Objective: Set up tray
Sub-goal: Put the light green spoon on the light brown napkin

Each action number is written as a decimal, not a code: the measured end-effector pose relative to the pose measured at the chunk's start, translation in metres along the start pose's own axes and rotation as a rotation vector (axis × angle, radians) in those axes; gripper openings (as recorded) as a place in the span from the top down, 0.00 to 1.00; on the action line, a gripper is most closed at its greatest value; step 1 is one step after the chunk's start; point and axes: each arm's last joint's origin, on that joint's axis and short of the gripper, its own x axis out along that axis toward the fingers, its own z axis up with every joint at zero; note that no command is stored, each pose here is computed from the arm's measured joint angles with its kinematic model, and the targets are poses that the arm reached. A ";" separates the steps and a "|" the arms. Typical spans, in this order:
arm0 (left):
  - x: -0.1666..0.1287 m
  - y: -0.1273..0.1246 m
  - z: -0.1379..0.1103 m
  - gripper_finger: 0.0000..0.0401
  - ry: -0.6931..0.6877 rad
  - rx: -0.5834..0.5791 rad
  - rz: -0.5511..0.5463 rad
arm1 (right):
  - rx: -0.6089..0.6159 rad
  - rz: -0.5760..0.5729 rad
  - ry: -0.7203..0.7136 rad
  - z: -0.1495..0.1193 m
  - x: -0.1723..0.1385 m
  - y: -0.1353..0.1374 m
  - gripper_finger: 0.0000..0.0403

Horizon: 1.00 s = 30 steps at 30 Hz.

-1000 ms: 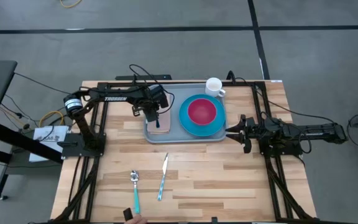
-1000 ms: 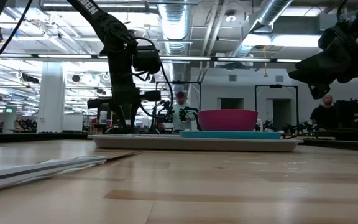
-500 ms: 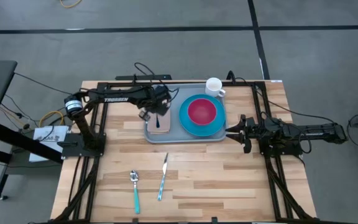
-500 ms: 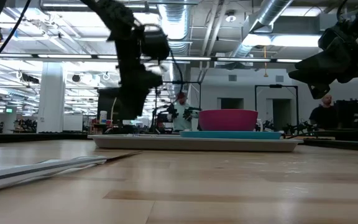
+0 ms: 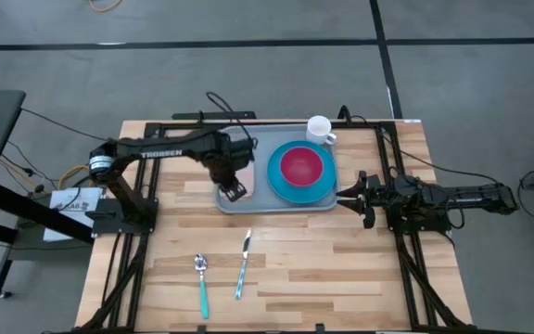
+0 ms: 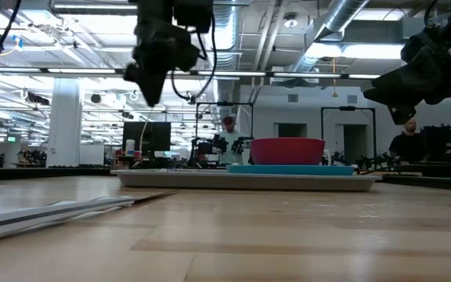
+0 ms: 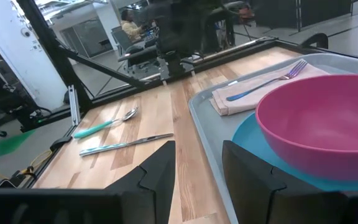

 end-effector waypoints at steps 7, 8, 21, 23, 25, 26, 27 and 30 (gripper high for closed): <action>-0.001 -0.053 -0.035 0.84 -0.130 -0.308 0.137 | 0.000 0.000 0.000 0.000 0.000 0.000 0.70; 0.000 -0.061 -0.039 0.84 -0.157 -0.350 0.135 | 0.000 0.000 0.000 0.000 0.000 0.000 0.70; 0.026 -0.120 -0.124 0.84 -0.061 -0.851 0.151 | 0.000 0.000 0.000 0.000 0.000 0.000 0.70; 0.025 -0.125 -0.138 0.84 0.021 -0.884 0.174 | 0.000 0.000 0.000 0.000 0.000 0.000 0.70; 0.025 -0.132 -0.151 0.84 0.064 -0.881 0.181 | 0.000 0.000 0.000 0.000 0.000 0.000 0.70; 0.025 -0.135 -0.157 0.83 0.071 -0.878 0.176 | 0.000 0.000 0.000 0.000 0.000 0.000 0.70; 0.026 -0.139 -0.162 0.82 0.078 -0.883 0.165 | 0.000 0.000 0.000 0.000 0.000 0.000 0.70; 0.026 -0.152 -0.175 0.76 0.079 -0.911 0.094 | 0.000 0.000 0.000 0.000 0.000 0.000 0.70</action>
